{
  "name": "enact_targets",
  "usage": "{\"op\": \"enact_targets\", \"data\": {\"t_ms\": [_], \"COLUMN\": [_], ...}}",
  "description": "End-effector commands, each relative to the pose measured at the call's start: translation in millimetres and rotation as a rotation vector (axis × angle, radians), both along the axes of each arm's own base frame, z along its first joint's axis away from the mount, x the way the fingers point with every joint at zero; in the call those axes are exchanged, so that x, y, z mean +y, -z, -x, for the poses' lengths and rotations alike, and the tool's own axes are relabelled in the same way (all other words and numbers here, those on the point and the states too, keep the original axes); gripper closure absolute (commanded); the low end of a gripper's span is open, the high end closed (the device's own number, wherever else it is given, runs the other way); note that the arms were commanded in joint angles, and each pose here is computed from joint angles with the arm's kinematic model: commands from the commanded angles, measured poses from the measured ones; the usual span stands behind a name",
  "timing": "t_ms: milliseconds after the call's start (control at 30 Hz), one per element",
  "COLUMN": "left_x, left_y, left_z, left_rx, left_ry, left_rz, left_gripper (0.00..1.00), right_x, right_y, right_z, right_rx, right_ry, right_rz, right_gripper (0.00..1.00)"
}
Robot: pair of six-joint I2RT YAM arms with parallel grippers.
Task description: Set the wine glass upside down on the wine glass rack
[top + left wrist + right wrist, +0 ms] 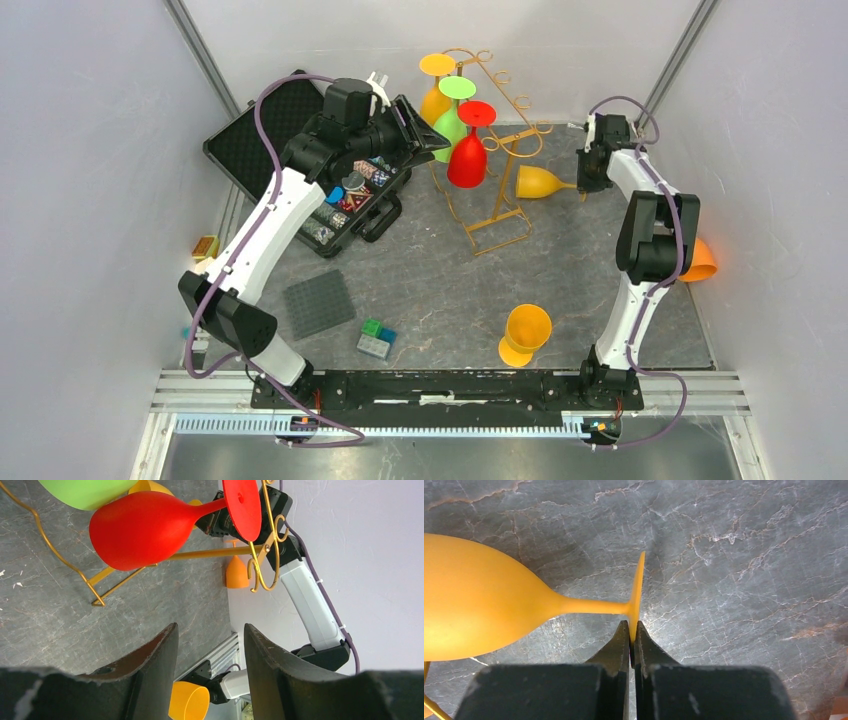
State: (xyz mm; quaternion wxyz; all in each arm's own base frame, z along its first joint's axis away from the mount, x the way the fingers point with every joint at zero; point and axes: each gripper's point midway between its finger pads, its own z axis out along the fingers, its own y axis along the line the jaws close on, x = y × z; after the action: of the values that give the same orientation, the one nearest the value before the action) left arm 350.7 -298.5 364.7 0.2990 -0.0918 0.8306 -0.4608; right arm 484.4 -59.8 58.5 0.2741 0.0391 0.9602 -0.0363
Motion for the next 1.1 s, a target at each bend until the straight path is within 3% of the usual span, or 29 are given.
{"op": "enact_targets", "data": {"t_ms": [0,400,667,833,1067], "left_x": [3.4,10.2,22.2,48.3,123.2], "left_y": [-24.5,-27.4,-32.1,-51.2,-100.3], "left_z": [6.7,13.0,15.2,11.7,16.4], "left_rx": [-0.089,-0.105,-0.139,-0.254,-0.453], "left_ry": [0.028,0.025,-0.002,-0.057,-0.287], "left_rz": [0.026,0.026,0.016,-0.035,-0.172], "left_gripper": [0.44,0.44,0.44,0.44,0.44], "right_x": [-20.4,-68.2,-21.0,59.0,157.6], "right_y": [-56.2,-320.5,-491.0,-536.7,-526.5], "right_z": [-17.1,-16.2,28.5,43.4,66.6], "right_rx": [-0.116,-0.644,-1.109,-1.270,-1.281], "right_ry": [0.045,0.291,0.160,-0.036,-0.329], "right_rz": [0.086,0.314,0.365,0.305,0.335], "right_gripper": [1.00,1.00,1.00,1.00,1.00]}}
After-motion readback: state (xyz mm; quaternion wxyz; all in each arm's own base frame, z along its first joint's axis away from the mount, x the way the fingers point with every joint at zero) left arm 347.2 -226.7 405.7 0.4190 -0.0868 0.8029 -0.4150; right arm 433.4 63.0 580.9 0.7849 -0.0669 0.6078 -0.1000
